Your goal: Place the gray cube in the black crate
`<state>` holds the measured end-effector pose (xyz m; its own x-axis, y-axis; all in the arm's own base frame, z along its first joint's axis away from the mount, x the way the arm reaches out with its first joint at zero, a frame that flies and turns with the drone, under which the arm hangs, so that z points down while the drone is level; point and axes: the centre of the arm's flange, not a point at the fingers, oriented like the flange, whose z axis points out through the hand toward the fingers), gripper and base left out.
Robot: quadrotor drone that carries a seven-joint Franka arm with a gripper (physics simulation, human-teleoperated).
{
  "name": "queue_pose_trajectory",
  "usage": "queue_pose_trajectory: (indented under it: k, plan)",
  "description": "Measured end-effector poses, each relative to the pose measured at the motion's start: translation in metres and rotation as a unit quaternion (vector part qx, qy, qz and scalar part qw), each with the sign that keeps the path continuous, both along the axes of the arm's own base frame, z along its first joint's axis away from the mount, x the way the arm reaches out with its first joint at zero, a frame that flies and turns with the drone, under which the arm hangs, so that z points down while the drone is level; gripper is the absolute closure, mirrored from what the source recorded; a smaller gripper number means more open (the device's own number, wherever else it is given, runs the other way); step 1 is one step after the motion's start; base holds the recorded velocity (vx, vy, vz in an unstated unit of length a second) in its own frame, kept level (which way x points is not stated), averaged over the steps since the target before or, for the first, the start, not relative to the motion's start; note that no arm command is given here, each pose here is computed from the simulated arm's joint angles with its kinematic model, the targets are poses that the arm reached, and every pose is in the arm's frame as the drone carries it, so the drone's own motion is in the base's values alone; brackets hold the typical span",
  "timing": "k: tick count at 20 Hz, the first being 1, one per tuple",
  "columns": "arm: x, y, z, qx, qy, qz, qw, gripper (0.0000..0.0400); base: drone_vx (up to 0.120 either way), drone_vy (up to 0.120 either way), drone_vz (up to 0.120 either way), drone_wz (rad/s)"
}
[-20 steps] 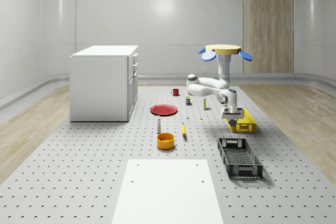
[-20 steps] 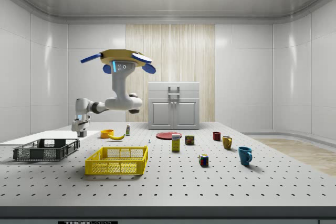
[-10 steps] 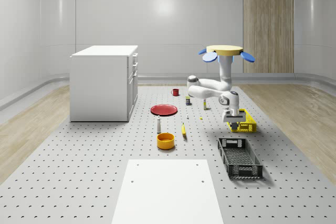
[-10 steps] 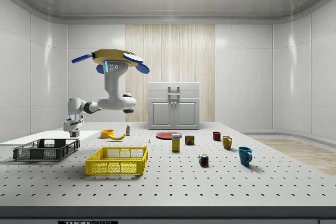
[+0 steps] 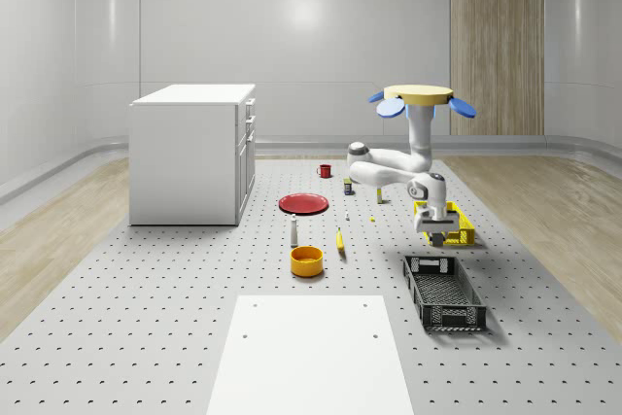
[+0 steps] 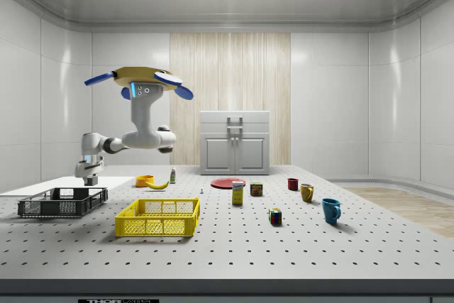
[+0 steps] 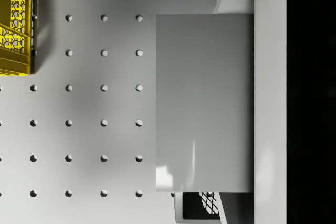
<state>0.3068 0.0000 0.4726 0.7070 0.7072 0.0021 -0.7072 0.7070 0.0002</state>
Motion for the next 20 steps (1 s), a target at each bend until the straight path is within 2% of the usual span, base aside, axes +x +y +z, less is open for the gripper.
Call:
queue_pose_trajectory:
  k: [10,14,20]
  plan:
    - [0.0000,0.0000,0.0000,0.000,0.0000,0.000,1.000,0.0150,0.120,0.000,0.000,0.000]
    - [0.0000,0.0000,0.0000,0.000,0.0000,0.000,1.000,0.0150,0.120,-0.110,0.000,0.000]
    - [0.0000,0.0000,0.0000,0.000,0.0000,0.000,1.000,0.0150,0.120,0.000,-0.120,0.000]
